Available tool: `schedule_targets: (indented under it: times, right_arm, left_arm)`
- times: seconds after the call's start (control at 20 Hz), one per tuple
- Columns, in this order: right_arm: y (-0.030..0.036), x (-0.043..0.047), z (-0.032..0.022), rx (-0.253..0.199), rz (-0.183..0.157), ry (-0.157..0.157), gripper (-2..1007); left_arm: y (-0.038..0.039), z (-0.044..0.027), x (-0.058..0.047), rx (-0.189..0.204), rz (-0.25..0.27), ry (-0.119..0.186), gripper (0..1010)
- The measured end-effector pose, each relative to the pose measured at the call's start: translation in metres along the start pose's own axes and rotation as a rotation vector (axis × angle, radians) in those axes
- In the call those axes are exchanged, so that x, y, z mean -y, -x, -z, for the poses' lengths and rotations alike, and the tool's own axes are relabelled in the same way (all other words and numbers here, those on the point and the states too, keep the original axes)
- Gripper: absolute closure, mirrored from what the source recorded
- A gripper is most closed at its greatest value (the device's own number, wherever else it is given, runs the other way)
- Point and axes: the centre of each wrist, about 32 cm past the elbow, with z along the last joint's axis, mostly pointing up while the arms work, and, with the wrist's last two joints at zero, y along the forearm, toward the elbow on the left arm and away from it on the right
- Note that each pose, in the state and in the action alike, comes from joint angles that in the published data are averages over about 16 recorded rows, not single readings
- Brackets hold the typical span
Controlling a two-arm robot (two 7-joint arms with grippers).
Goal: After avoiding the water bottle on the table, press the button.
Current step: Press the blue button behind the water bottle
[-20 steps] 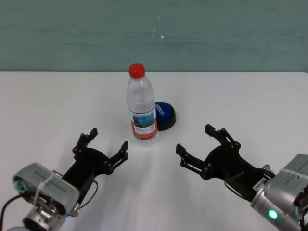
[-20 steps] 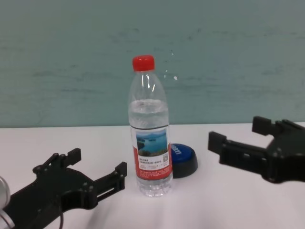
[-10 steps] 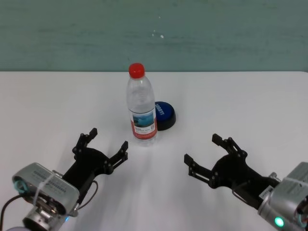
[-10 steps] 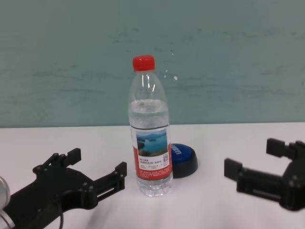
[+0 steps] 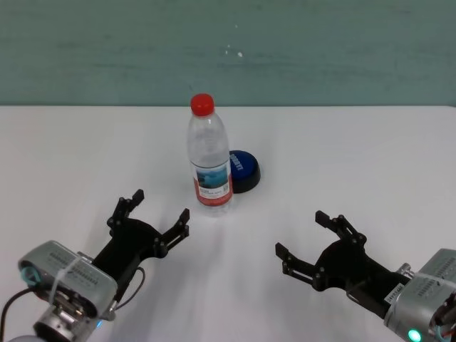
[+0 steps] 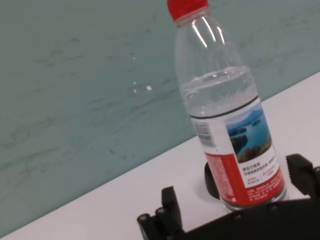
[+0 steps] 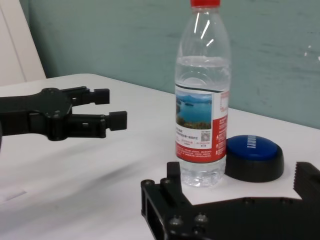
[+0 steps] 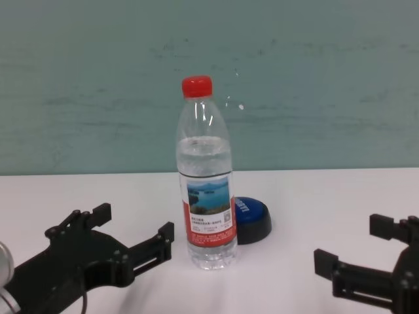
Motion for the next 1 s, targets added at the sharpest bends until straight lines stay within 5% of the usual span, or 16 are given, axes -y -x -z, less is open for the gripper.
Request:
schedule_targets:
  times: [0.35, 1.0]
  right_arm:
    - [-0.0036, 0.0, 0.0002, 0.026, 0.004, 0.008, 1]
    - [-0.0233, 0.0117, -0.0126, 0.047, 0.003, -0.003, 1]
  left_arm:
    - [0.0, 0.0, 0.0, 0.0, 0.0, 0.0, 10]
    - [0.0, 0.0, 0.0, 0.0, 0.0, 0.0, 10]
